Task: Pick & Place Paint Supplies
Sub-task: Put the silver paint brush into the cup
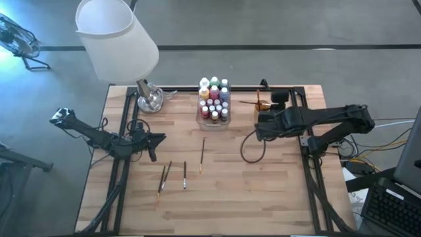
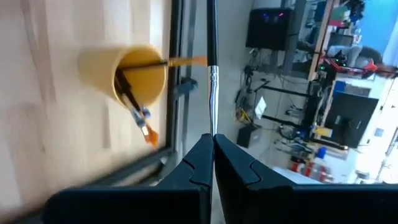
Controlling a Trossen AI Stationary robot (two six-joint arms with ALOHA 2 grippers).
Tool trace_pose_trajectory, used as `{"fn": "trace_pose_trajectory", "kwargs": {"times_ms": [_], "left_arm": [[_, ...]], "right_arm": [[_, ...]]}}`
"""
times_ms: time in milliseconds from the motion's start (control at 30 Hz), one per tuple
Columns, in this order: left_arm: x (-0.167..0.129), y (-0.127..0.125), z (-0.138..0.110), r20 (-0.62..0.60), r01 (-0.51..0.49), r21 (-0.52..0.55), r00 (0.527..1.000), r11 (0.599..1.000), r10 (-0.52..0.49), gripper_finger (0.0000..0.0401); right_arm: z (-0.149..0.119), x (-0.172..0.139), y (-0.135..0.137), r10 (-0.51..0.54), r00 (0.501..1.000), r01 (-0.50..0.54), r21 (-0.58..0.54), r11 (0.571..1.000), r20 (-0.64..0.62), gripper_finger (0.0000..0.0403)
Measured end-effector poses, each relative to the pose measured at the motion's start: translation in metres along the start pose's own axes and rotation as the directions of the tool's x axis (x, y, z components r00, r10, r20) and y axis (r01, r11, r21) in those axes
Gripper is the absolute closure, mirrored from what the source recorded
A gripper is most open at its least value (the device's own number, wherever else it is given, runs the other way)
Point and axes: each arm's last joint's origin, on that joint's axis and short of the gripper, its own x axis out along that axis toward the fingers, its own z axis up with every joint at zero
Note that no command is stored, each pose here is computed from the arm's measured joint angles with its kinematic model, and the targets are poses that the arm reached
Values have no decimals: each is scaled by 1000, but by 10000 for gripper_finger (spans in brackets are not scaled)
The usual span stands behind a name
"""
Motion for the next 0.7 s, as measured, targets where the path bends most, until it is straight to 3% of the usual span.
{"fn": "trace_pose_trajectory", "kwargs": {"times_ms": [400, 700], "left_arm": [[0, 0, 0, 0, 0, 0, 1000, 1000, 0, 345], [0, 0, 0, 0, 0, 0, 1000, 1000, 0, 345]], "right_arm": [[-10, 33, -25, -23, 988, -16, -248, 969, -155, 396], [-23, 31, -35, -13, 988, -35, -309, 950, -152, 395]]}}
